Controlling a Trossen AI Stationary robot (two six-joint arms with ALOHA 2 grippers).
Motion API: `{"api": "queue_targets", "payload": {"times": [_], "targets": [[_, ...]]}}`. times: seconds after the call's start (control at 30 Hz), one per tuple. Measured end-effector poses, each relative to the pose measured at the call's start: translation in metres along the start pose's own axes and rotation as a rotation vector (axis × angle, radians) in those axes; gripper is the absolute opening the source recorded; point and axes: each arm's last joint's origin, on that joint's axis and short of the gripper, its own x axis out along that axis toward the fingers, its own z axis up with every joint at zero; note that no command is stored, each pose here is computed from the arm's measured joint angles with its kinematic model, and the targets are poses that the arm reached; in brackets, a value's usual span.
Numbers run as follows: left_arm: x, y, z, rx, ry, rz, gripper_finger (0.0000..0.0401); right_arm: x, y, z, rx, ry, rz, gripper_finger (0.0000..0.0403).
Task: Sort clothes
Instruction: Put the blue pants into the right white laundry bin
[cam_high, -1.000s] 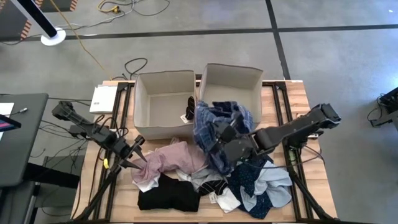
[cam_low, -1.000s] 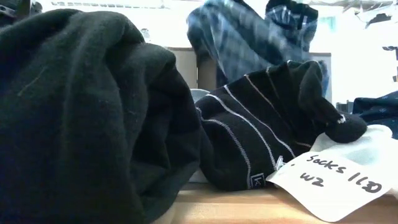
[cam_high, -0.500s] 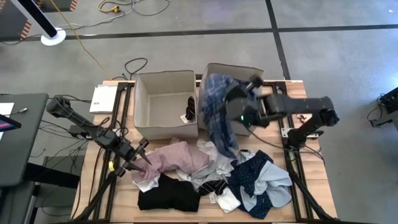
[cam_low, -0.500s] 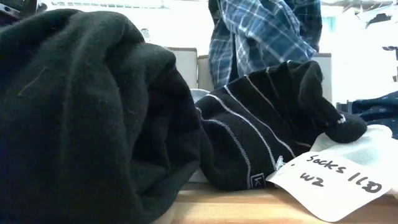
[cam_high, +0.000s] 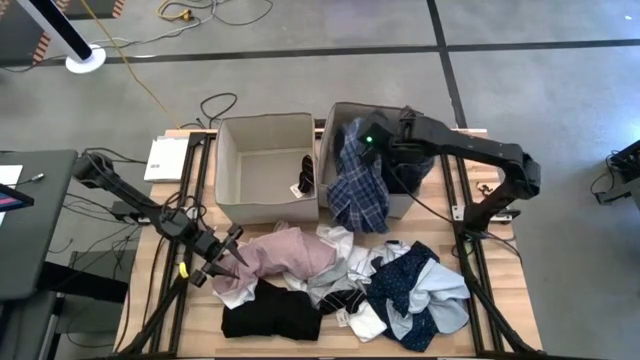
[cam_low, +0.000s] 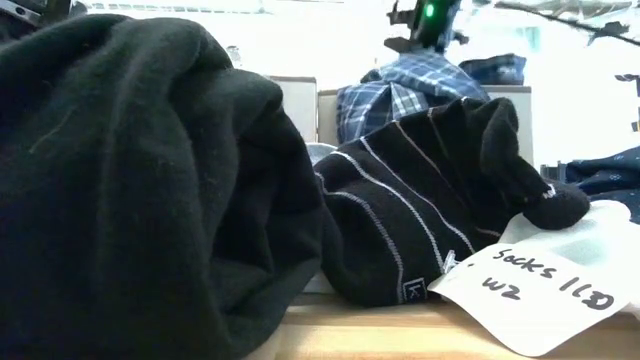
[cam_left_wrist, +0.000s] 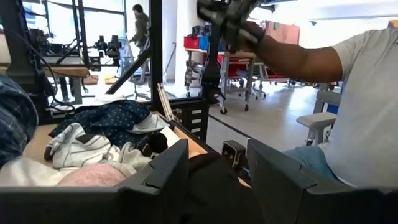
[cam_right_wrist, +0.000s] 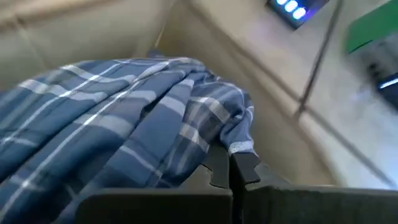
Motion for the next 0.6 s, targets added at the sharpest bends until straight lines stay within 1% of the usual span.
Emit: {"api": "queue_targets", "payload": {"times": [0.17, 0.33, 0.47, 0.6], "targets": [[0.004, 0.0, -0.004, -0.012, 0.019, 0.003, 0.0158, 0.05, 0.015, -0.027, 0.026, 0.067, 0.128, 0.0], [0.006, 0.001, -0.009, -0.034, 0.052, 0.039, 0.0158, 0.088, 0.02, -0.06, 0.061, 0.138, 0.219, 0.0], [0.007, 0.002, -0.011, -0.037, 0.065, 0.041, 0.0157, 0.105, 0.021, -0.079, 0.095, 0.195, 0.29, 0.0002], [0.009, 0.002, -0.01, -0.029, 0.05, 0.062, 0.0158, 0.109, 0.021, -0.083, 0.101, 0.205, 0.315, 0.0022]]}}
